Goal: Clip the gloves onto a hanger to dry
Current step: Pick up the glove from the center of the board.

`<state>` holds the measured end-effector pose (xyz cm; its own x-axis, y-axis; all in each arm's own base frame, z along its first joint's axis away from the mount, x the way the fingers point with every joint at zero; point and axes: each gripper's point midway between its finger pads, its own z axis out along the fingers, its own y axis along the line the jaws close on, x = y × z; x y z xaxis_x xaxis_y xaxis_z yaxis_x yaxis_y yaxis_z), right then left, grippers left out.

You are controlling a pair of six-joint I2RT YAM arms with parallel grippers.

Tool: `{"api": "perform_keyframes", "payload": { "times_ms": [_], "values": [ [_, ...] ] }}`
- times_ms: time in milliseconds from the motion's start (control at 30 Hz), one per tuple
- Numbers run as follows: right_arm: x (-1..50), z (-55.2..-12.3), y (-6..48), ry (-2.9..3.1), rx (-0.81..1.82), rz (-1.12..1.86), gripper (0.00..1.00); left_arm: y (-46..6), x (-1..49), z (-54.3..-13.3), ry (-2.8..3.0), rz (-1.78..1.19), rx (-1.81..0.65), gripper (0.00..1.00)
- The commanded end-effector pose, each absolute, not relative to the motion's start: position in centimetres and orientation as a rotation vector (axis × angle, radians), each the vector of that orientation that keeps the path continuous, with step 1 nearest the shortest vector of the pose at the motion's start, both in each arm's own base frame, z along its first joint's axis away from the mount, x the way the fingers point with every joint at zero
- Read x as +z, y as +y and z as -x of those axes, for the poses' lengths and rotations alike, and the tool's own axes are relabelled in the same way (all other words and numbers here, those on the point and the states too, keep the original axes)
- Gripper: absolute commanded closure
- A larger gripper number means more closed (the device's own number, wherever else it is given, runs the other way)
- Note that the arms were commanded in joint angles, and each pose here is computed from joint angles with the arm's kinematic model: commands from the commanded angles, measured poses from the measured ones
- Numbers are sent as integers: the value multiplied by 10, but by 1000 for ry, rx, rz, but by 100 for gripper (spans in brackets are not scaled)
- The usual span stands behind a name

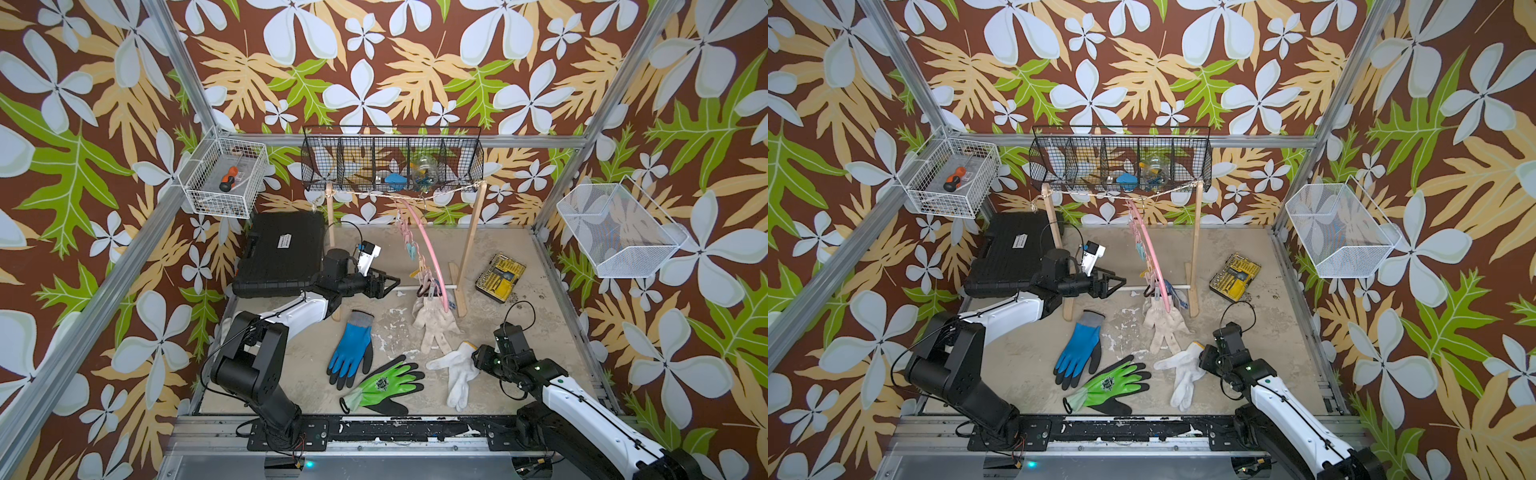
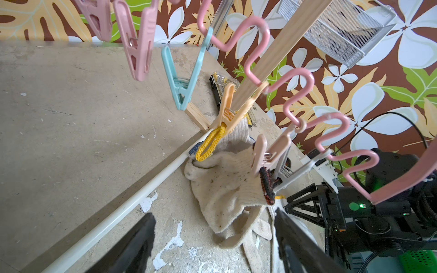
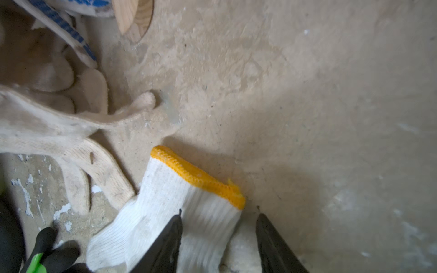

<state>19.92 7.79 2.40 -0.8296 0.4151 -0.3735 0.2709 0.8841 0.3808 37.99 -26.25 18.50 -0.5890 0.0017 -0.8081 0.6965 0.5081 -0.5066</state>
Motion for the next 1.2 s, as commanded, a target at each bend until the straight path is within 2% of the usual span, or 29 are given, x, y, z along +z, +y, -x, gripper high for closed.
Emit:
{"api": "perform_keyframes", "payload": {
  "times_ms": [0, 67, 267, 300, 500, 633, 867, 1167],
  "values": [
    [22, -205, 80, 2587, 437, -481, 54, -265, 194, -377, 1926, -590, -1153, 19],
    [20, -204, 81, 2590, 448, -483, 62, -265, 195, -377, 1924, -589, -1155, 19],
    [25, -206, 79, 2559, 446, -472, 98, -267, 199, -370, 1906, -593, -1199, 19],
    [32, -209, 78, 2536, 437, -464, 100, -267, 201, -368, 1898, -589, -1214, 19],
    [83, -233, 72, 2417, 378, -394, 100, -267, 210, -352, 1874, -591, -1287, 19],
    [128, -256, 68, 2307, 303, -291, 100, -267, 217, -356, 1855, -595, -1276, 19],
    [204, -303, 67, 2117, 241, -93, 100, -276, 226, -380, 1791, -609, -1248, 19],
    [228, -344, 117, 2033, 391, 226, 100, -285, 212, -432, 1758, -593, -1137, 22]
  ]
}}
